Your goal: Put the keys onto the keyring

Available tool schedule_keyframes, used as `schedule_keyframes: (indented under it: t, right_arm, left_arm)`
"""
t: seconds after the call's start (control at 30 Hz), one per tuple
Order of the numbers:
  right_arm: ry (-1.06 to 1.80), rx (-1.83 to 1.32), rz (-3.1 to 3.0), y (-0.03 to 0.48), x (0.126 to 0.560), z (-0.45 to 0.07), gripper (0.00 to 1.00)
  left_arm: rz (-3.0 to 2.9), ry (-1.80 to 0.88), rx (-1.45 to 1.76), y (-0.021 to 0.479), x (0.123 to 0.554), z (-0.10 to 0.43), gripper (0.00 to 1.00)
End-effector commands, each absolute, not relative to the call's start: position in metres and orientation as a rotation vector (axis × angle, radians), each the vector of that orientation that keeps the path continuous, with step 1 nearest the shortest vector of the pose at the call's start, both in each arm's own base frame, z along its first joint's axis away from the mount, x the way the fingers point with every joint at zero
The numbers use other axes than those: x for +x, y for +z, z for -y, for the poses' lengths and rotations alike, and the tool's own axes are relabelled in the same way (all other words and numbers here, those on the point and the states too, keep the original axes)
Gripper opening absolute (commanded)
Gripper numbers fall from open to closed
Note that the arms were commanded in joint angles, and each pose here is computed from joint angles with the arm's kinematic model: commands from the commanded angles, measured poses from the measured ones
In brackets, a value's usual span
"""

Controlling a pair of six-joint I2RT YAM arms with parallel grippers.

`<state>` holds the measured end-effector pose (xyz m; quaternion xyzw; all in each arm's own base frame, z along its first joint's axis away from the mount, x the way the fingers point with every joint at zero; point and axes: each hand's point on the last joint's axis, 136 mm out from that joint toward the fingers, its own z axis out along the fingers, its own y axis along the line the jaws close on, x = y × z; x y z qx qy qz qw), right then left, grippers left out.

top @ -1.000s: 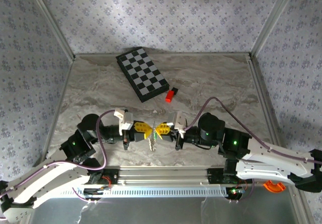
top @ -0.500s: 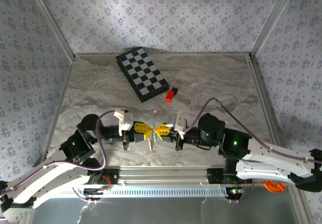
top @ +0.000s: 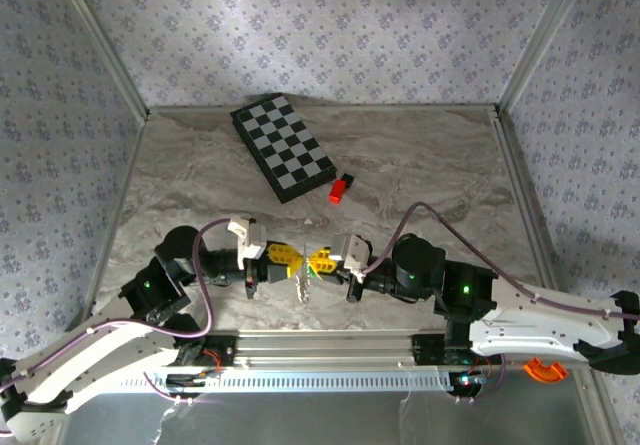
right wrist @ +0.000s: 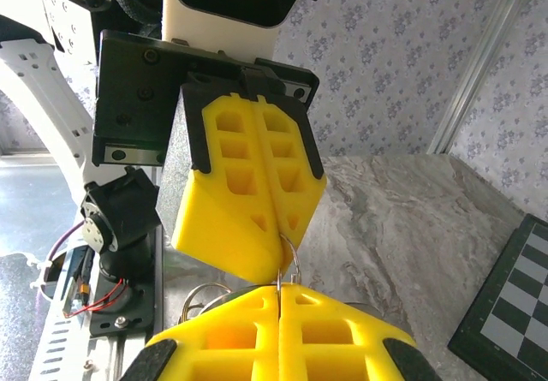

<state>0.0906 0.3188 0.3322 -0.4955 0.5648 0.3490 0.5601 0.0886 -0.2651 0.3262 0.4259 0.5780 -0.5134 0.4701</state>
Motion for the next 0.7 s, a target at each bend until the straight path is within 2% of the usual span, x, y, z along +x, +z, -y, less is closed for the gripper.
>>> schedule_keyframes:
  t: [0.0,0.67]
  right_arm:
    - [0.8,-1.175,-1.315,0.329,0.09,-0.319,0.0]
    - [0.773,-1.155,-1.311,0.323,0.091,-0.31,0.0]
  left_arm:
    - [-1.326,-1.287,1.04,0.35,0.083,0.266,0.0]
    - [-1.284,-1.309,1.024,0.362,0.081,0.265,0.0]
